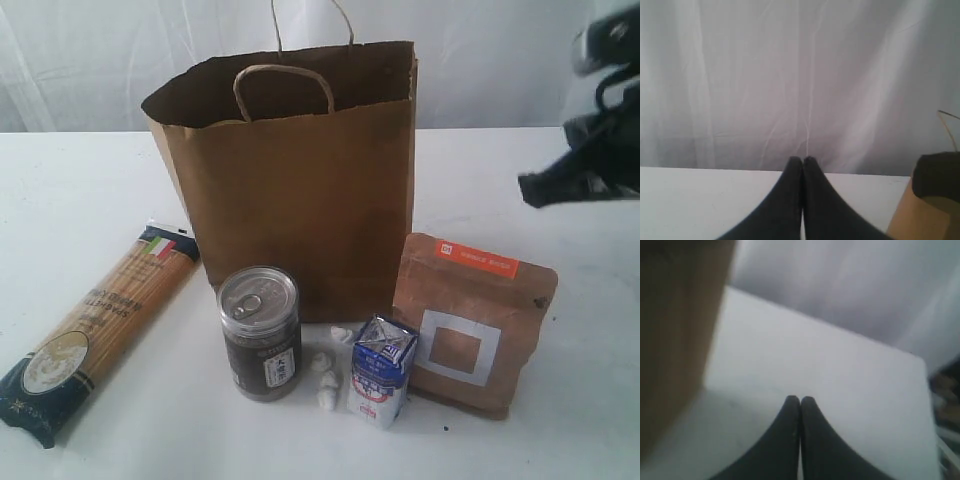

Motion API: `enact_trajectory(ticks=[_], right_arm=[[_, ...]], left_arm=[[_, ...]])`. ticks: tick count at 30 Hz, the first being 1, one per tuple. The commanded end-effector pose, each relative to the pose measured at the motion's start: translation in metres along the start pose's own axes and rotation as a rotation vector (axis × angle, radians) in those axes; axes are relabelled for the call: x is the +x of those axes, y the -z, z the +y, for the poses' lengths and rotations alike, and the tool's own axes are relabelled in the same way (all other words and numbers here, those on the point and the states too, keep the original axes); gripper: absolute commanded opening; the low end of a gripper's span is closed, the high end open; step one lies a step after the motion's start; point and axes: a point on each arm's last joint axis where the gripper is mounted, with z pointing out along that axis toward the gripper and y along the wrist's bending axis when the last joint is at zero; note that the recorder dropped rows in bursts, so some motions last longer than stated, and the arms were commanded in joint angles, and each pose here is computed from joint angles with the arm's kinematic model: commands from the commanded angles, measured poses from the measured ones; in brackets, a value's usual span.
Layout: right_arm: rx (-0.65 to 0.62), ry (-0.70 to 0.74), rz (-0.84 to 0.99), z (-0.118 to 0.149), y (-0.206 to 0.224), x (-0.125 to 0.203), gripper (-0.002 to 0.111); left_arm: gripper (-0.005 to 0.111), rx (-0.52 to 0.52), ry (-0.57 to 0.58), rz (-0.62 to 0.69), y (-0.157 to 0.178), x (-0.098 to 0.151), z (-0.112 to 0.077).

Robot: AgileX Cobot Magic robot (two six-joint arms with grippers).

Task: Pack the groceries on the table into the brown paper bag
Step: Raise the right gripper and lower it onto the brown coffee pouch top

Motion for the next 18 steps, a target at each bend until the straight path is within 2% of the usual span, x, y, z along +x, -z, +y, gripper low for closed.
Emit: enact_trajectory(ticks=[1, 5, 8, 10, 14, 18], right_arm=[[0.094, 0.169, 0.328, -0.005, -0.021, 0.031, 0.000], [-0.088, 0.164, 0.491, 0.009, -0.019, 0.041, 0.000], [-0.248, 0.247, 0.641, 0.015, -0.008, 0.039, 0.000], [-0.304, 0.284, 0.746, 0.013, 0.002, 0.035, 0.000], [-0.376, 0.343, 0.905, 0.007, 0.020, 0.026, 0.000], [-0.447, 0.348, 0.861, 0.012, 0.022, 0.019, 0.000]], left_arm=[[0.000, 0.057, -0.019, 0.022, 0.013, 0.027, -0.004], [0.000, 0.034, -0.004, 0.106, 0.010, 0.062, 0.002], [0.000, -0.014, 0.020, 0.147, 0.008, 0.089, 0.009], [0.000, -0.042, 0.023, 0.163, 0.008, 0.102, 0.013], [0.000, -0.056, 0.044, 0.198, 0.008, 0.117, 0.015], [0.000, -0.044, 0.101, 0.168, 0.013, 0.115, 0.013]])
